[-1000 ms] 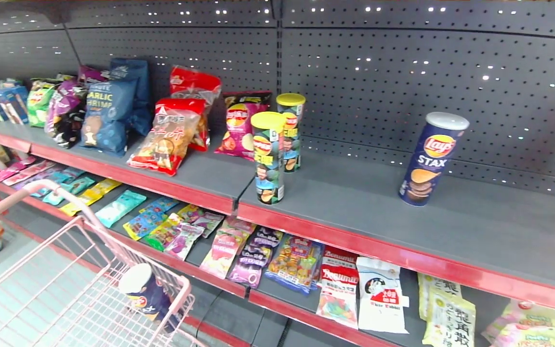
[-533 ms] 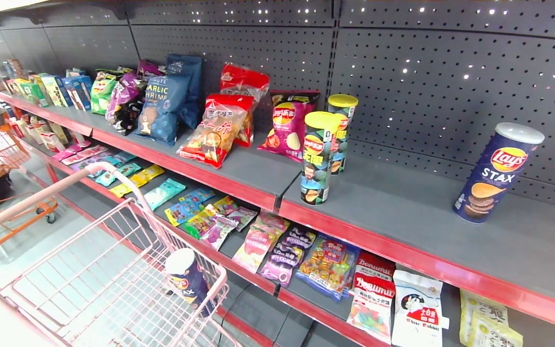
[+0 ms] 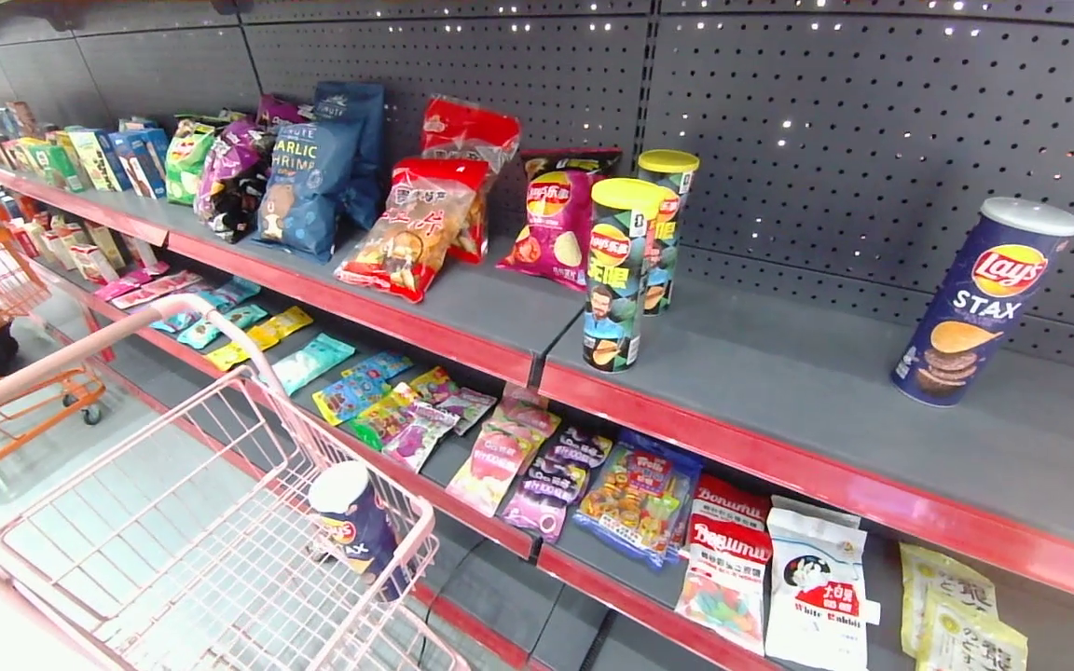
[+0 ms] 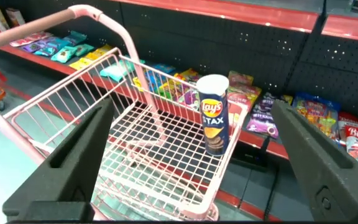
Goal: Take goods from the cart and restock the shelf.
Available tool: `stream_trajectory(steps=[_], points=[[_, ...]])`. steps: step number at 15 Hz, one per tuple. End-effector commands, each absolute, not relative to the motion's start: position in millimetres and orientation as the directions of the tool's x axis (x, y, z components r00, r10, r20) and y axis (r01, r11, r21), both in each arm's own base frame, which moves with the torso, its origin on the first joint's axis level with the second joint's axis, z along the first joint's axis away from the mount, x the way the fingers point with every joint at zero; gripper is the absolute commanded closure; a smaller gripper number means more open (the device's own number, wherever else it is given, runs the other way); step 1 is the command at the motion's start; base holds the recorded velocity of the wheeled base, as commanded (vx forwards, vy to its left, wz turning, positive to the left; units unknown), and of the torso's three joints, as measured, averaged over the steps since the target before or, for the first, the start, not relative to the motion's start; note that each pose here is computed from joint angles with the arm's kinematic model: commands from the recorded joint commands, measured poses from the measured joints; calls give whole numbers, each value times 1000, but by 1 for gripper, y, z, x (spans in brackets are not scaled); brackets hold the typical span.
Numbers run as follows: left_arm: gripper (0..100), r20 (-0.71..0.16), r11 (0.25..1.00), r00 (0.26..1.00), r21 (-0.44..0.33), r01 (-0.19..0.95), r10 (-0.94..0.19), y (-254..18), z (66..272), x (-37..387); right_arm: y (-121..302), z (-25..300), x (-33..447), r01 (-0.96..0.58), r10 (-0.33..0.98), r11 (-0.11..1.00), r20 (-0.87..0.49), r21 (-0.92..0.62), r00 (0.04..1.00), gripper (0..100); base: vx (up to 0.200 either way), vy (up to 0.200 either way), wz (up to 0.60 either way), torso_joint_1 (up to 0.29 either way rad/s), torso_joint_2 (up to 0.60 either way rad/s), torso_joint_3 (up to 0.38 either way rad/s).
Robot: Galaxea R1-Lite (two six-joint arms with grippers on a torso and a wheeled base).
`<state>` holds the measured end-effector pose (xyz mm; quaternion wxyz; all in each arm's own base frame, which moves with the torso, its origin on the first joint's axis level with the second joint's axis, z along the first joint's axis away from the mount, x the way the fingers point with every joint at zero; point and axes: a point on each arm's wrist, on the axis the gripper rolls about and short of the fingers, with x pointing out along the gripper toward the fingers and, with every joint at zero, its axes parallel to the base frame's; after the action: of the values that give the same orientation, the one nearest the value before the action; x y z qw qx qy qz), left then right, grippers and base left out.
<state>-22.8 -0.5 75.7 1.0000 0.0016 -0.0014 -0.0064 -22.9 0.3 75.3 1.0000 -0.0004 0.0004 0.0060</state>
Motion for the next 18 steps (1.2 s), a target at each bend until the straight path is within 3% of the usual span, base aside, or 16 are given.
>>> stream_trajectory(steps=[1,18], points=[[0,3,1000,1000,3,12,-12,0,76,-23,0,75,-23,-12,12,1000,-3,0,1000,0,0,0,0,-149,364,212],[0,-15,1000,1000,9,28,-28,0,76,-21,0,75,-23,-11,11,1000,-2,0,1000,0,0,0,0,-176,492,311]])
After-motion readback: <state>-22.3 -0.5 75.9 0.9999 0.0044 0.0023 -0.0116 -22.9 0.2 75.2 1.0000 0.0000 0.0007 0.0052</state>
